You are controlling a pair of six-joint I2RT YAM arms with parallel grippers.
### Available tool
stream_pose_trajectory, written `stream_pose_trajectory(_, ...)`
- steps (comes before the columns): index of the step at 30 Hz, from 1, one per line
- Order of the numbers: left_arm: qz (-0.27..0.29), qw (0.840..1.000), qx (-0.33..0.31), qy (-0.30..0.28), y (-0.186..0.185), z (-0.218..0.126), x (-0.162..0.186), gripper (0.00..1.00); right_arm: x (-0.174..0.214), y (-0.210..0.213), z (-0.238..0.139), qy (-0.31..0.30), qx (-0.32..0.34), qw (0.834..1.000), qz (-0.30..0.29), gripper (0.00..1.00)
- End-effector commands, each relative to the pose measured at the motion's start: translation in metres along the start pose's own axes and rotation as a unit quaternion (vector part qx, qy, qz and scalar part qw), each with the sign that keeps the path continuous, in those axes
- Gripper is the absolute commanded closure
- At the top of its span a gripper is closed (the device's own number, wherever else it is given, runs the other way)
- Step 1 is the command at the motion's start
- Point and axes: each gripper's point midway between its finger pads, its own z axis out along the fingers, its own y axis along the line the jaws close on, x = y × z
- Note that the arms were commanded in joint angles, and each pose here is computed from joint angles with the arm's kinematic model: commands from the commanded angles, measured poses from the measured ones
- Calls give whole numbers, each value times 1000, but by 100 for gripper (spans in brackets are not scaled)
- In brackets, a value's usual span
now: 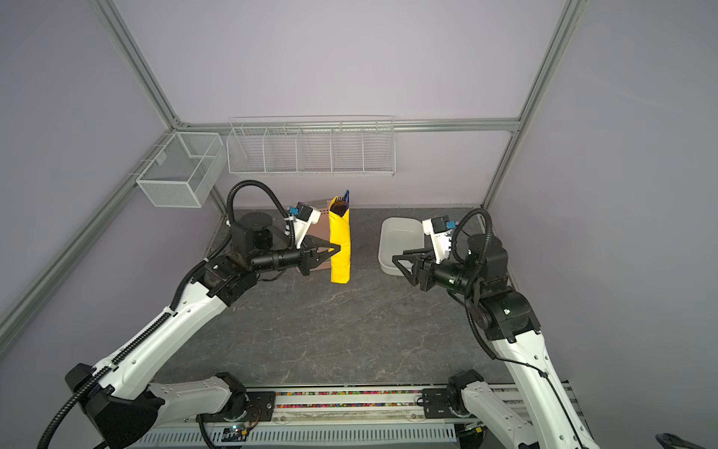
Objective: Place the utensils on the paper napkin and roll it up
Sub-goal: 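Release the roll with the right gripper while the left carries it toward the basket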
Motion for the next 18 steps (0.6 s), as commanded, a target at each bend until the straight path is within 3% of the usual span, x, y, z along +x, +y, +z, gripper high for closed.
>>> stream_pose_trajectory(1,17,999,-18,-22,10,-11,-7,100,8,-10,7,15,5,1000,-8,48)
stream_pose_trajectory(12,-32,997,-64,-20,74,-8,6,100,12,-22,15,26,12,1000,-13,41)
stream_pose_trajectory(18,-54,996,-76,-16,99,-3,14,100,14,-28,16,30,27,999,-15,26)
